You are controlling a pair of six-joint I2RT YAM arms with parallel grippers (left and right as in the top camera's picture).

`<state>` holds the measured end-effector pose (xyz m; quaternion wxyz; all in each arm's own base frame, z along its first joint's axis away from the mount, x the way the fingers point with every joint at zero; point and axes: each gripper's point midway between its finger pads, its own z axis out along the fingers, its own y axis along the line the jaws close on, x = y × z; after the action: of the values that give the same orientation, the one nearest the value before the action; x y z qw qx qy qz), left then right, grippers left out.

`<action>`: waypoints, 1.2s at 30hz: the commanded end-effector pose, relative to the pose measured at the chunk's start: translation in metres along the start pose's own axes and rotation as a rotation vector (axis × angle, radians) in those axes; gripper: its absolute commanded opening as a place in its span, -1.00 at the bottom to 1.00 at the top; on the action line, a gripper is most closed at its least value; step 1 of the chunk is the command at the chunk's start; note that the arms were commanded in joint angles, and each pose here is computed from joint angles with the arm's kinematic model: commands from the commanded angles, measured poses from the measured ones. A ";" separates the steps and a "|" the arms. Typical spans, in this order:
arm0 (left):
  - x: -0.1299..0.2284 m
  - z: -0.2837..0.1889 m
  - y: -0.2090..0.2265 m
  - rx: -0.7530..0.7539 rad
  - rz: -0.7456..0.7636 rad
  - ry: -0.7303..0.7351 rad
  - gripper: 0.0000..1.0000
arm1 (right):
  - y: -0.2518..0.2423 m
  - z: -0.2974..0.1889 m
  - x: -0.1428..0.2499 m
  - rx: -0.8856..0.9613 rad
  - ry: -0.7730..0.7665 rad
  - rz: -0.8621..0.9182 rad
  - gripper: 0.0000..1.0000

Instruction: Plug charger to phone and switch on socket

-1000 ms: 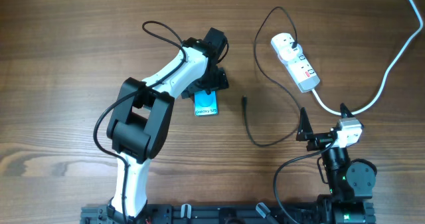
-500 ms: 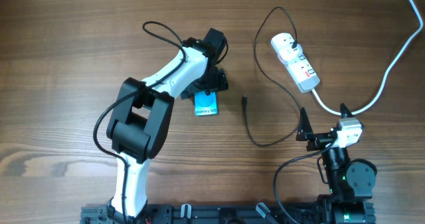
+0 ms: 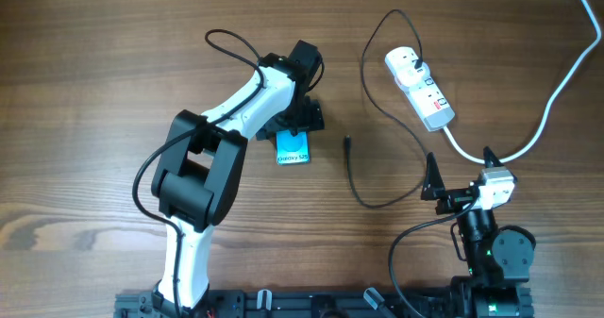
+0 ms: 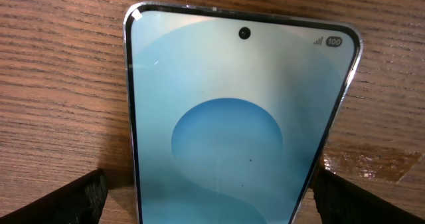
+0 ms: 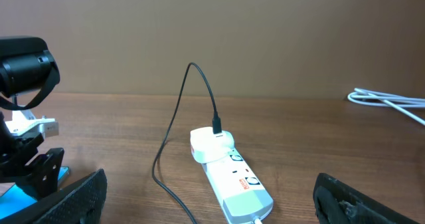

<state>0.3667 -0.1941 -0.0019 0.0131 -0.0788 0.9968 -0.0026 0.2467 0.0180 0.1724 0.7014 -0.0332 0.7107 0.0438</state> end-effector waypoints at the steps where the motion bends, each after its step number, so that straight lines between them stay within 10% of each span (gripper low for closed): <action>1: 0.010 0.010 0.002 -0.012 0.025 0.038 1.00 | -0.002 0.000 -0.002 0.012 -0.009 0.012 0.99; 36: 0.012 0.010 0.002 -0.010 0.028 0.048 0.83 | -0.002 0.000 -0.002 0.012 -0.009 0.011 1.00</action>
<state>0.3643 -0.1941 -0.0020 0.0077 -0.0732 0.9973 -0.0032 0.2467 0.0180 0.1725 0.7015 -0.0332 0.7105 0.0438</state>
